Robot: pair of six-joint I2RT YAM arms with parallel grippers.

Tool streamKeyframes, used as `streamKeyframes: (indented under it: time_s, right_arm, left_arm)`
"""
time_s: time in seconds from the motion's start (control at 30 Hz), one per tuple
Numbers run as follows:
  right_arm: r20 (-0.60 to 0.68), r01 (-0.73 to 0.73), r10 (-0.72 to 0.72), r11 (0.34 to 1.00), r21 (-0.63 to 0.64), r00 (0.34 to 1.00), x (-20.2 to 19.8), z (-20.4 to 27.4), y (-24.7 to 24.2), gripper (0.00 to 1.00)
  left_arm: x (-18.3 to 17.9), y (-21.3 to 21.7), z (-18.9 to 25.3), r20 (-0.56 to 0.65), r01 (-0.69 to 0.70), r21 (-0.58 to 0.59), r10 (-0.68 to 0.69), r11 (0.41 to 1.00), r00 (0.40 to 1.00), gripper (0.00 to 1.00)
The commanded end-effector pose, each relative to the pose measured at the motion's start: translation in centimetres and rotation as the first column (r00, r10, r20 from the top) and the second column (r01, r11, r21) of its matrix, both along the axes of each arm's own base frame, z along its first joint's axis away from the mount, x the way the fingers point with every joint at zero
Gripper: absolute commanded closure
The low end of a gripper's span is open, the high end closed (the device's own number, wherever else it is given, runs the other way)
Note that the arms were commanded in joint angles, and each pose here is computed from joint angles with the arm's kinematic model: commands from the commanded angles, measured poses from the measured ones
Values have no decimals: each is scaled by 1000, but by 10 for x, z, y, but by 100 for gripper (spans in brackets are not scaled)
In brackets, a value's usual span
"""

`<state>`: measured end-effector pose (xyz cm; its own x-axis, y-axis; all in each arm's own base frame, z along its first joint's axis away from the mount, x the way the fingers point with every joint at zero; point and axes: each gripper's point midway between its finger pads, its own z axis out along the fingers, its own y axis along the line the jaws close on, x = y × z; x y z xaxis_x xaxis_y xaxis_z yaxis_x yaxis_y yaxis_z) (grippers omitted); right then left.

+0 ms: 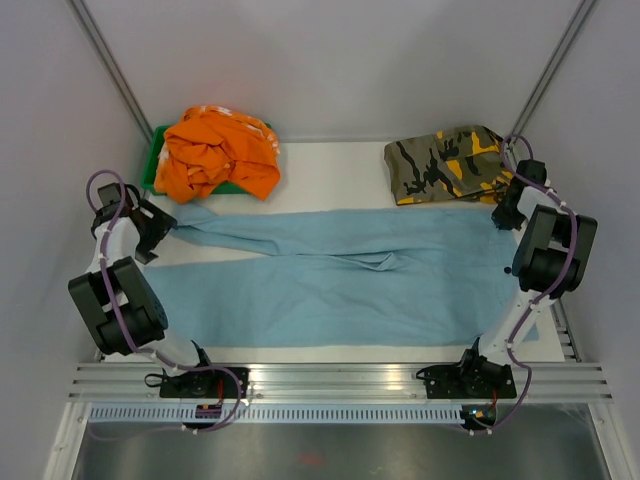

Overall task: Fold and stack the trousers
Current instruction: Flatten the trousers out

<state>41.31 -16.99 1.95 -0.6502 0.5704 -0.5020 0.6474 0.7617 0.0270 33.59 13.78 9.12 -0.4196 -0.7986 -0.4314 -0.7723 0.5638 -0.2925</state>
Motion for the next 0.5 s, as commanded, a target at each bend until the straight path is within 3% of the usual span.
streamKeyframes:
  time_s: [0.0, 0.2, 0.37, 0.47]
  right_arm:
    - [59, 11, -8, 998, -59, 998, 27, 0, -20, 91]
    - [130, -20, 21, 1000, -8, 991, 49, 7, -13, 94]
    - [126, -40, 38, 999, 7, 991, 42, 7, -4, 94]
    - [130, -40, 39, 999, 8, 991, 35, 10, -1, 94]
  left_arm:
    - [24, -1, 6, 86, 58, -7, -58, 998, 995, 9]
    - [52, -5, 3, 166, 34, -71, -21, 997, 986, 17]
    - [77, -18, -2, 220, 101, -82, -81, 991, 972, 29]
    - [92, -23, 6, 261, 126, -69, -104, 990, 960, 30]
